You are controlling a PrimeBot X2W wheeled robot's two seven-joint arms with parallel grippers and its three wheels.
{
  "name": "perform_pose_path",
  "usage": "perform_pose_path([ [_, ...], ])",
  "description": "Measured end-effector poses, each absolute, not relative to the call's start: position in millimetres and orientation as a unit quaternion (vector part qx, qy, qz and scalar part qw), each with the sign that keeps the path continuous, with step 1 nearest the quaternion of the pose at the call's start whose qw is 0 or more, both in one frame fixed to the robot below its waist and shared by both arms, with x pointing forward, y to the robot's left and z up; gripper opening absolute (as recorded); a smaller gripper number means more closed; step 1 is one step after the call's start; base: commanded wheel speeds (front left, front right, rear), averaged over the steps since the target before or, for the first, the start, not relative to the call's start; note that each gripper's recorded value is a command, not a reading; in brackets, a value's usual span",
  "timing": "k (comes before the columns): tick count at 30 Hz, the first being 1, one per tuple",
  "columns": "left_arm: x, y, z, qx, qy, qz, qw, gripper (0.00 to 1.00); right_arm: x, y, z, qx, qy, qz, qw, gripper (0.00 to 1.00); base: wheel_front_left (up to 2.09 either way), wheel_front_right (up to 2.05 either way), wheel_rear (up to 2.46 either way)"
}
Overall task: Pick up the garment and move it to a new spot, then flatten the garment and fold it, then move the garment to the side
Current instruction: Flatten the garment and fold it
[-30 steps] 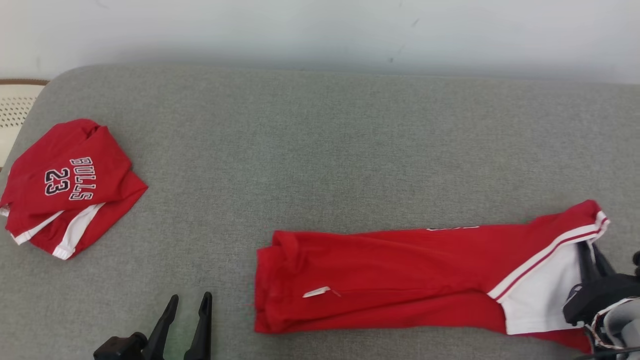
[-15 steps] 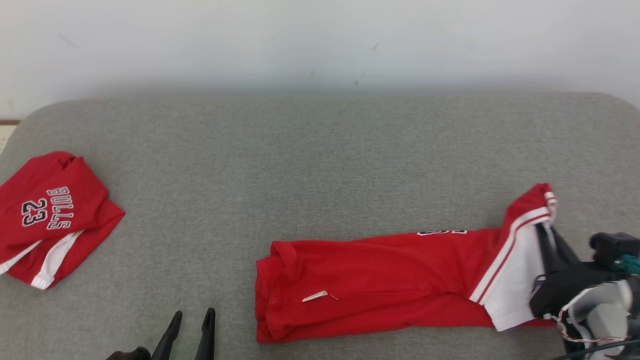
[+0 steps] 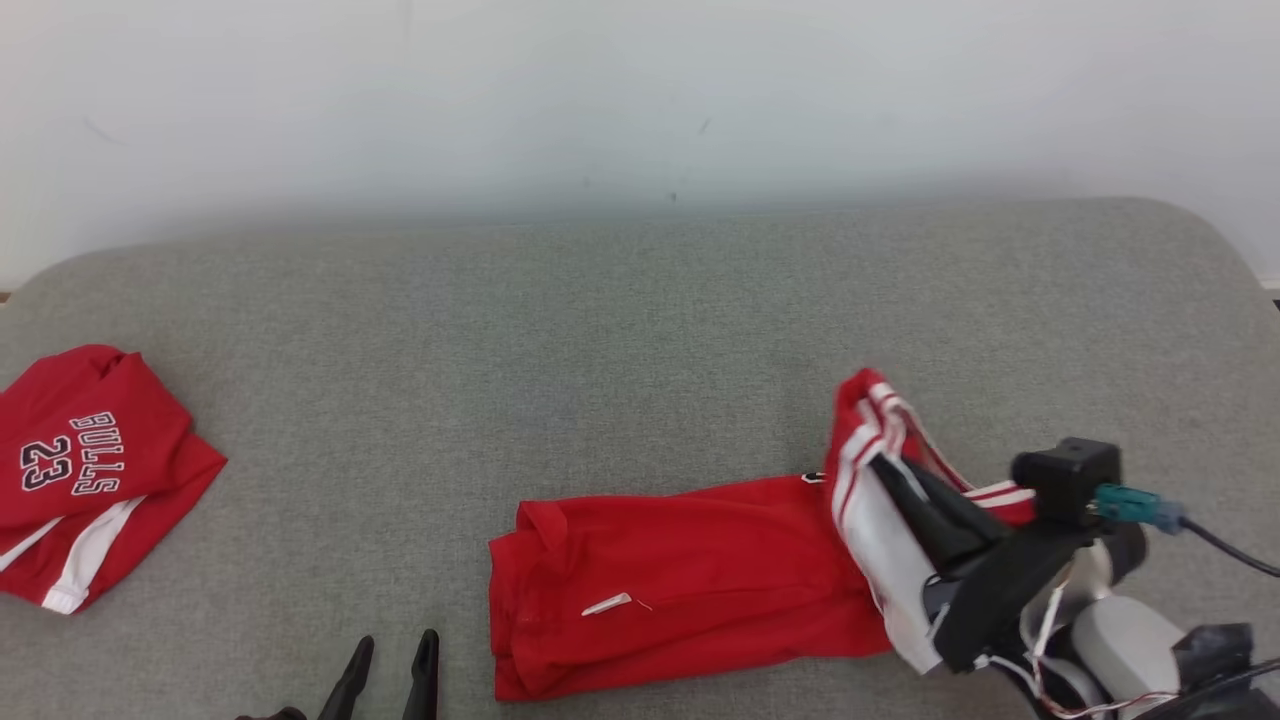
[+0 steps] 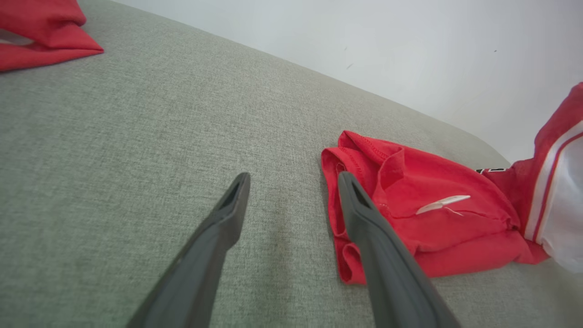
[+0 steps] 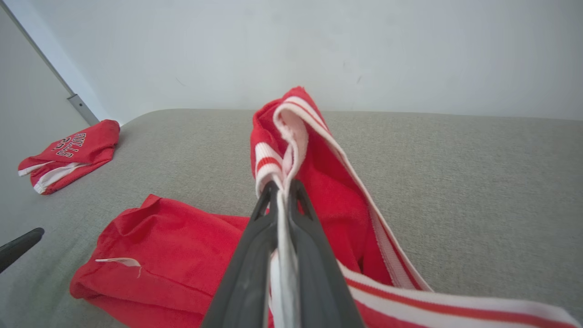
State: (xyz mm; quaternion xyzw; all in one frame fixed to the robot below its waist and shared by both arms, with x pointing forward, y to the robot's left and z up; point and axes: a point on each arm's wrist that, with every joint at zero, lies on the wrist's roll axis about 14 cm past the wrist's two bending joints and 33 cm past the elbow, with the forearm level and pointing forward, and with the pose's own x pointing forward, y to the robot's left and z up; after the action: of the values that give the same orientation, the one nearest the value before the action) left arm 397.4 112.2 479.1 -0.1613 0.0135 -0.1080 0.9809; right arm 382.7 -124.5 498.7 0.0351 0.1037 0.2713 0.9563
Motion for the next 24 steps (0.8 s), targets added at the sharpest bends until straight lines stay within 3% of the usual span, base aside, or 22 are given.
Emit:
perform_pose_path([
  [13, 381.1, 122.4, 472.0, -0.174, 0.024, -0.091, 0.98, 1.0, 357.2, -2.2, 490.0, 0.039, 0.136, 0.426, 0.894, 0.0, 0.0, 0.0, 0.0],
  [24, 362.8, 152.7, 465.6, -0.181, 0.028, -0.043, 0.982, 1.0, 382.2, 52.0, 466.3, 0.002, 0.135, 0.457, 0.879, 0.0, 0.0, 0.0, 0.0],
])
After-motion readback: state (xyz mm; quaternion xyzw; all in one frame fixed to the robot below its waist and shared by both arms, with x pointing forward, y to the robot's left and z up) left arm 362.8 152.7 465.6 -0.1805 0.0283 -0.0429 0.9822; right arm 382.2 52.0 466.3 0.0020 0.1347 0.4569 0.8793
